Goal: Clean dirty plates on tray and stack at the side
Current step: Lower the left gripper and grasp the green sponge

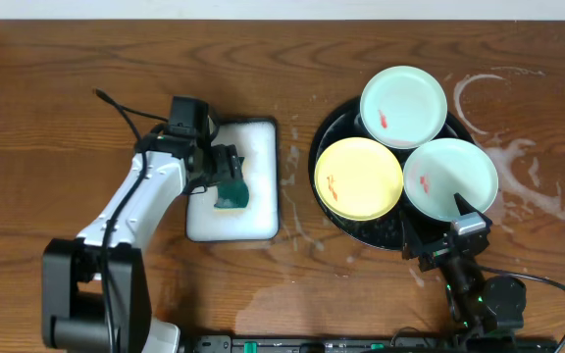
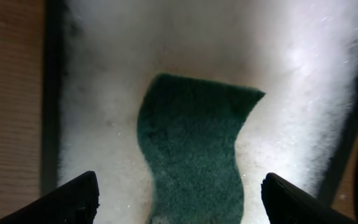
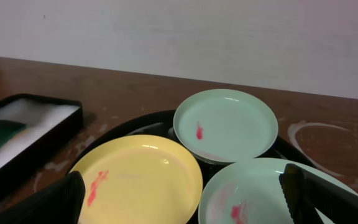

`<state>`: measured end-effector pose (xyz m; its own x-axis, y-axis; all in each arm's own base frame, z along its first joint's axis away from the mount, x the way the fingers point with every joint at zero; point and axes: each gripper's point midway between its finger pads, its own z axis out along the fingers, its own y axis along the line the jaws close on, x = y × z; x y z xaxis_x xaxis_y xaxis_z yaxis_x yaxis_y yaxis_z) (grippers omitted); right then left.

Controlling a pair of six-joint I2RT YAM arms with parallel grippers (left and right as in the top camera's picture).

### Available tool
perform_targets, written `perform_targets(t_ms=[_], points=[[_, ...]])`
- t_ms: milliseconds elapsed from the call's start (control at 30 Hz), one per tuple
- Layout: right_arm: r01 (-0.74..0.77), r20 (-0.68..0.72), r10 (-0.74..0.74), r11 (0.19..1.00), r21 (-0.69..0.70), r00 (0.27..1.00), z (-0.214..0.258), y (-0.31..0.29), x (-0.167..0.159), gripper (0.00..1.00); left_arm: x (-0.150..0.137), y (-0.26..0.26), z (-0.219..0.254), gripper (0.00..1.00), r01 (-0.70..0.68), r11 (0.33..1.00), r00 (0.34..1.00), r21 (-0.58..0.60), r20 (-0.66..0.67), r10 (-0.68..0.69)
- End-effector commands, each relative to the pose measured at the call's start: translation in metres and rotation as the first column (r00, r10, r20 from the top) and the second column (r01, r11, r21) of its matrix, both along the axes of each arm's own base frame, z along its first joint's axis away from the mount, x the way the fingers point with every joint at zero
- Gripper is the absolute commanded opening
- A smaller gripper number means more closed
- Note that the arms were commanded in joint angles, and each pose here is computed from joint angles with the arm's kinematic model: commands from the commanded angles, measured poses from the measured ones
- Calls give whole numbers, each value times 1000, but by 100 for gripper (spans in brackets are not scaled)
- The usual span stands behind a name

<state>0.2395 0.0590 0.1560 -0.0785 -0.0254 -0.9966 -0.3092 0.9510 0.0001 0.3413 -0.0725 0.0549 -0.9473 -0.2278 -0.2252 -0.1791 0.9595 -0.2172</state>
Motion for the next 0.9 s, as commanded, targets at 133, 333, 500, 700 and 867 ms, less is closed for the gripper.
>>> perform_targets(t_ms=[133,333,500,700,867], points=[[-6,-1,6,1000,-12,1000,-2,1,0,99,15,-1,-13,84,12,998,1000,65,16,-13],[-6,-1,6,1000,-12,1000,-2,1,0,99,13,-3,-30,79,15,997,1000,70,-24,-13],[-6,0,6,1000,-12,1000,-2,1,0,99,9,-4,-41,78,21,997,998,75,-58,-17],[-6,-1,6,1000,-12,1000,-2,1,0,99,8,-7,-42,77,-37,998,997,51,-69,41],[-6,-1,6,1000,-12,1000,-2,1,0,99,5,-7,-43,76,-80,996,993,38,-87,83]])
